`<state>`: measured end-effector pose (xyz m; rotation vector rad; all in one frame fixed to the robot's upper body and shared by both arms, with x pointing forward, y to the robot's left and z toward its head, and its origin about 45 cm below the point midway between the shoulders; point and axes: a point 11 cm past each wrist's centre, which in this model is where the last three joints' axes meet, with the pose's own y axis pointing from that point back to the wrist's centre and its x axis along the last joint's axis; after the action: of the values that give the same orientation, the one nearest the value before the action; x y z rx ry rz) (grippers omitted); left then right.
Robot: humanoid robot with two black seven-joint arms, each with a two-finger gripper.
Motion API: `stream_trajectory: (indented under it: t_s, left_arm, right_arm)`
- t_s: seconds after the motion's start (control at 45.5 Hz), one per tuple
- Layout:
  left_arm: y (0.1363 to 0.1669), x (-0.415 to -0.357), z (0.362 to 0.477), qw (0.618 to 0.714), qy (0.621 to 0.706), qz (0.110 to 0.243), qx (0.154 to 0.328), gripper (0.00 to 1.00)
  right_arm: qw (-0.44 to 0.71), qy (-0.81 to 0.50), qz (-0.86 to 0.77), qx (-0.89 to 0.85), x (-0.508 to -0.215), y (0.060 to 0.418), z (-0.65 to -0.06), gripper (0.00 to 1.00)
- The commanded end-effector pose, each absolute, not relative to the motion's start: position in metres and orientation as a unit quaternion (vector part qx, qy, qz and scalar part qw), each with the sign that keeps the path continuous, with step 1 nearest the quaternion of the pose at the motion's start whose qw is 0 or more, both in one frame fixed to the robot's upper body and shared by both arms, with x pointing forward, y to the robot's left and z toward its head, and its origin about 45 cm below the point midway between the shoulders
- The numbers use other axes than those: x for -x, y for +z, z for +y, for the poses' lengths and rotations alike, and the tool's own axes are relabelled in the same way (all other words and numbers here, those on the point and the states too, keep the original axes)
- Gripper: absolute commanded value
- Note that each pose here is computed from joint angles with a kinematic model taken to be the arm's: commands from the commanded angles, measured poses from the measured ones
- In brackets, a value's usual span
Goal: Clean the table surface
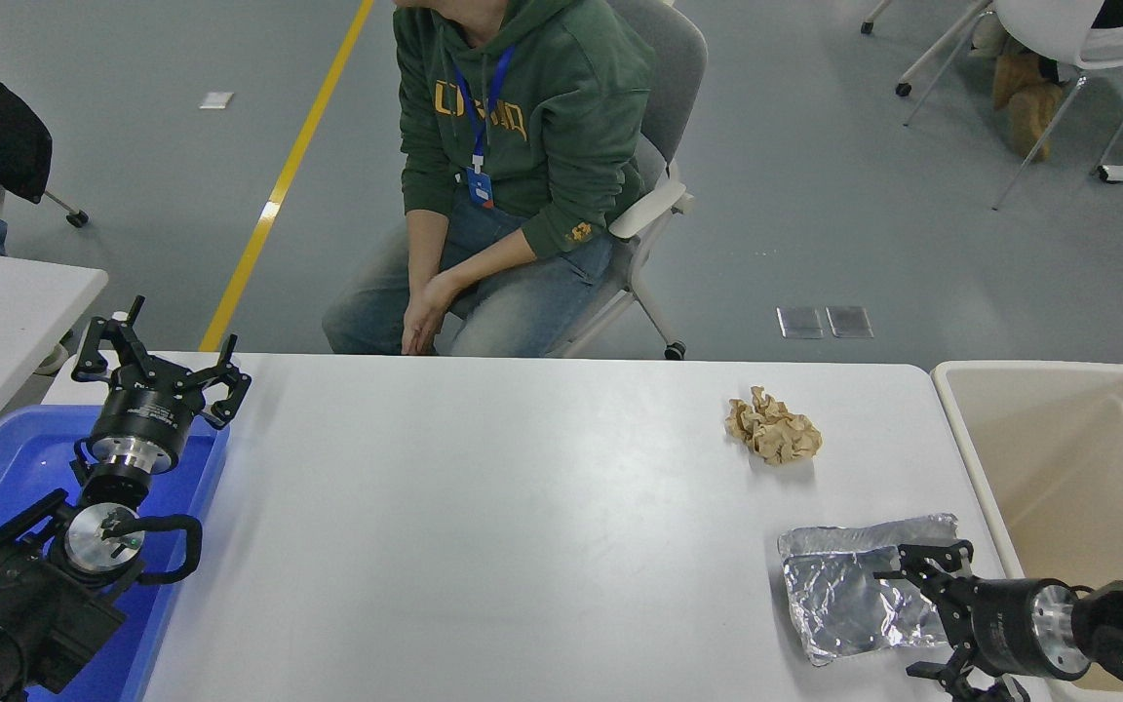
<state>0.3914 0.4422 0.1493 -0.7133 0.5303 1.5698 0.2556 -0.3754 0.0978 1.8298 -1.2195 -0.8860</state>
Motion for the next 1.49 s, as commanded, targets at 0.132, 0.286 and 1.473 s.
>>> stream_trajectory:
  t_s: [0.132, 0.286, 1.473]
  left_arm:
    - [0.1493, -0.3914, 0.442, 0.62, 0.6828, 0.231, 0.31, 1.0]
    - [0.1493, -0.3914, 0.442, 0.62, 0.6828, 0.231, 0.31, 1.0]
    - [0.1493, -0.3914, 0.442, 0.62, 0.6828, 0.231, 0.31, 1.0]
  right_arm:
    - [0.384, -0.352, -0.486, -0.702, -0.25, 0.082, -0.379, 0.65]
    - [0.388, -0.351, -0.484, -0.702, -0.249, 0.082, -0.381, 0.52]
    - [0.4, -0.354, -0.491, -0.689, -0.246, 0.113, -0.424, 0.0]
